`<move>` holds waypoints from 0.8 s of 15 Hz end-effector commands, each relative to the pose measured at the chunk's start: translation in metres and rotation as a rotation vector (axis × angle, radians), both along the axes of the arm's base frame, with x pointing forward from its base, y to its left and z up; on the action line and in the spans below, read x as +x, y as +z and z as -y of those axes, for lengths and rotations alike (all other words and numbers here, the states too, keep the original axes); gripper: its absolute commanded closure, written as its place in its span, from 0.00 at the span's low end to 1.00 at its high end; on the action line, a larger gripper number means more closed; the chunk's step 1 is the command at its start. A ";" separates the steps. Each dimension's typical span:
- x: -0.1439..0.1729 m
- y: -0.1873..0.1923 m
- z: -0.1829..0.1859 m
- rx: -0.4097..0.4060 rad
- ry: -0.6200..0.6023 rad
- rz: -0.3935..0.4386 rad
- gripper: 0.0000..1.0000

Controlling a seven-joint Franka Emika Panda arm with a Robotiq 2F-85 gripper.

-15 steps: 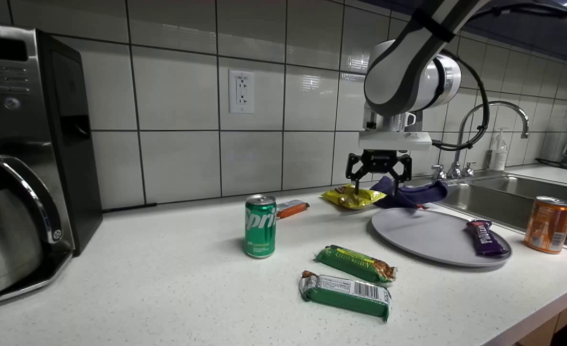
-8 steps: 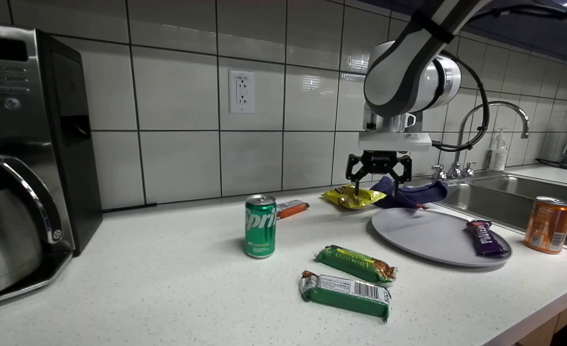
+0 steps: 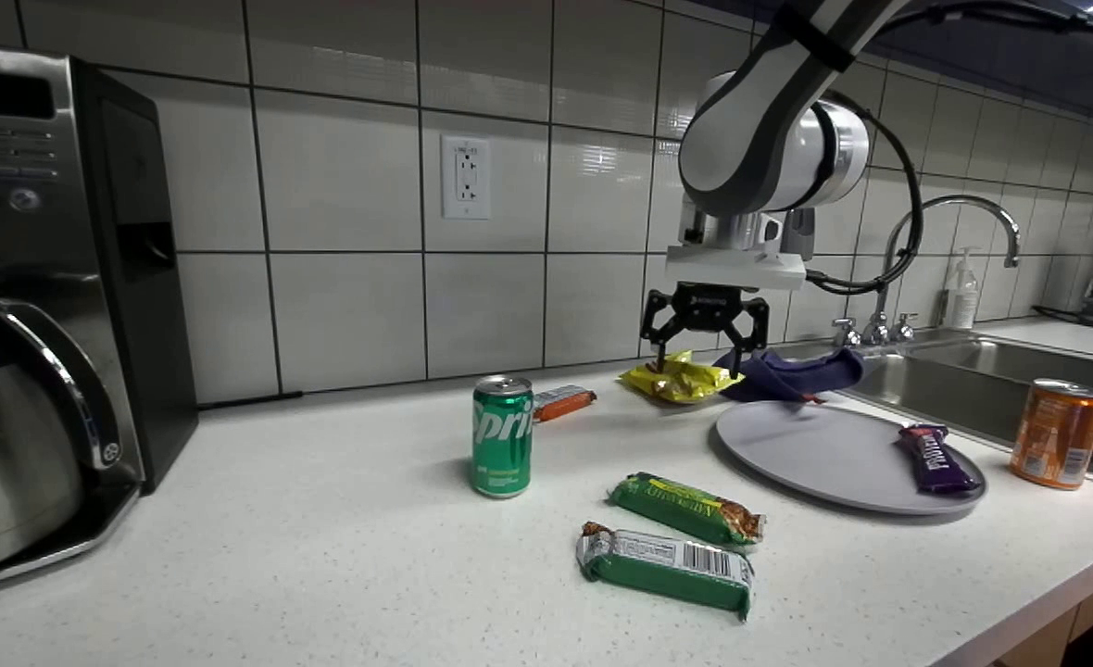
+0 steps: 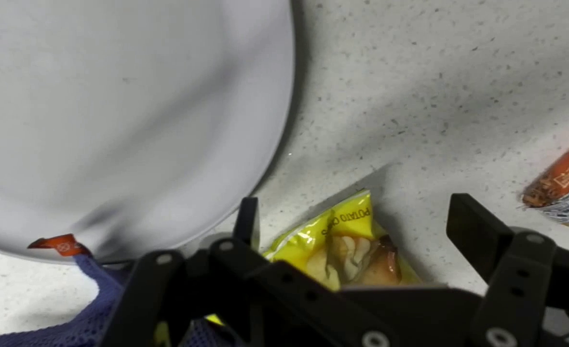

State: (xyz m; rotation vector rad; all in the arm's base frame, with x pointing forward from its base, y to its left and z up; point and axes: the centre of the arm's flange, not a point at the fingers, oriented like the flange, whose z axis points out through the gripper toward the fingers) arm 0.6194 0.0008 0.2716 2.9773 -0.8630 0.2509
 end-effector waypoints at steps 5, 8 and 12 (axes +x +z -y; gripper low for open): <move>0.031 0.000 -0.039 0.052 -0.022 0.058 0.00; 0.046 -0.005 -0.053 0.061 -0.052 0.080 0.00; 0.068 -0.010 -0.073 0.088 -0.101 0.089 0.00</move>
